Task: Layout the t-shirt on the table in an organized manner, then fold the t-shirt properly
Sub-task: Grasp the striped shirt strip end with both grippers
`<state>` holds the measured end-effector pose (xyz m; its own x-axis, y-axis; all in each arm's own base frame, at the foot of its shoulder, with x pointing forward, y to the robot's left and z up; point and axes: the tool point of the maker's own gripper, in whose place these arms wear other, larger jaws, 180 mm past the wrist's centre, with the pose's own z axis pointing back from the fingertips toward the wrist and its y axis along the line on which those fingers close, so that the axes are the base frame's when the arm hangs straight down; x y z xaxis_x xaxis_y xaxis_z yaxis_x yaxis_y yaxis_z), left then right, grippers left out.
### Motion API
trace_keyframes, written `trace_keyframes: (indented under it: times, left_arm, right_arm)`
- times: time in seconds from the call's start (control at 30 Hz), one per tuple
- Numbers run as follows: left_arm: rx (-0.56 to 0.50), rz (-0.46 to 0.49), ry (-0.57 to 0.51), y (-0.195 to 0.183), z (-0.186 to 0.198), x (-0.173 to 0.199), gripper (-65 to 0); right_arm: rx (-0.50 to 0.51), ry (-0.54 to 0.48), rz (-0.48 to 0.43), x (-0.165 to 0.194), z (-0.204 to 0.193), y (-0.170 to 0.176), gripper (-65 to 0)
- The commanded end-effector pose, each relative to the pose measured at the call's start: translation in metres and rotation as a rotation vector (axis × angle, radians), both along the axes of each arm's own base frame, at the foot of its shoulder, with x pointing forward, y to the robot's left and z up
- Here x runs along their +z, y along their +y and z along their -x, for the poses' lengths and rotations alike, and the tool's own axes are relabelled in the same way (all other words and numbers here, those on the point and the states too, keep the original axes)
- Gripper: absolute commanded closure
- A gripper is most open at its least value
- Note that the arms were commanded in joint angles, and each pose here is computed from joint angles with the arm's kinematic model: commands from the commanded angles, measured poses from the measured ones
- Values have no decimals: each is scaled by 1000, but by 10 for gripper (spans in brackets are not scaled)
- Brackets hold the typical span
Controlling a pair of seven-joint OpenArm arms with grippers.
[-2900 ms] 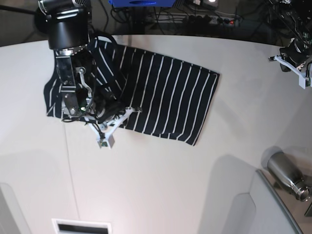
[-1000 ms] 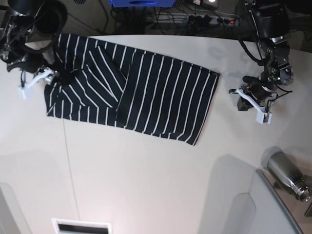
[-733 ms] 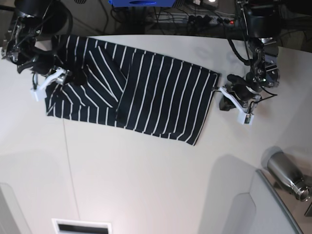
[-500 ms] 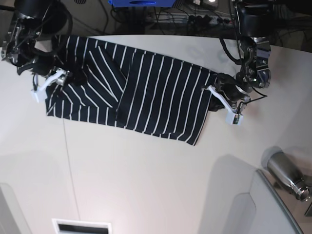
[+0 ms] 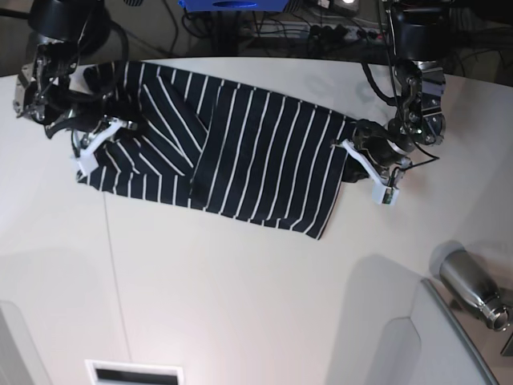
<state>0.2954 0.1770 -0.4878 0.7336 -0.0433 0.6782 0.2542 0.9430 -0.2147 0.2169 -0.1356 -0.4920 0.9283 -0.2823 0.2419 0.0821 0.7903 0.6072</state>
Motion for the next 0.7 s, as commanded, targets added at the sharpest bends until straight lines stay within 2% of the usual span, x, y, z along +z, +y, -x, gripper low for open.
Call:
trace_keyframes:
  times: [0.0,0.13,0.2,0.27,0.37,0.5,0.67]
  left_arm:
    - [-6,2,7,-5,2,-1,0]
    - [-7,51,21,-29,8,-7,0]
    - [-8,69,20,-39,10,-7,0]
    - [-12,81,23,-46,11,-8,0]
    - [-78,88,31,-68,15,-9,0]
    - [-152,92,38,-91,18,-10,0]
    - [-165,118,26,-109,14,-6,0]
  right_arm:
    - [-8,-52,5,10,-16,-5,0]
    - [-70,-21,31,19,-26,-13,-5]
    - [-100,-41,51,33,-35,-16,-5]
    - [-89,-70,73,48,-44,-11,-5]
    - [-101,-99,102,70,-52,-2,-5]
    - [-89,-103,102,89,-60,27,-5]
    - [-15,-92,86,98,-58,70,-3]
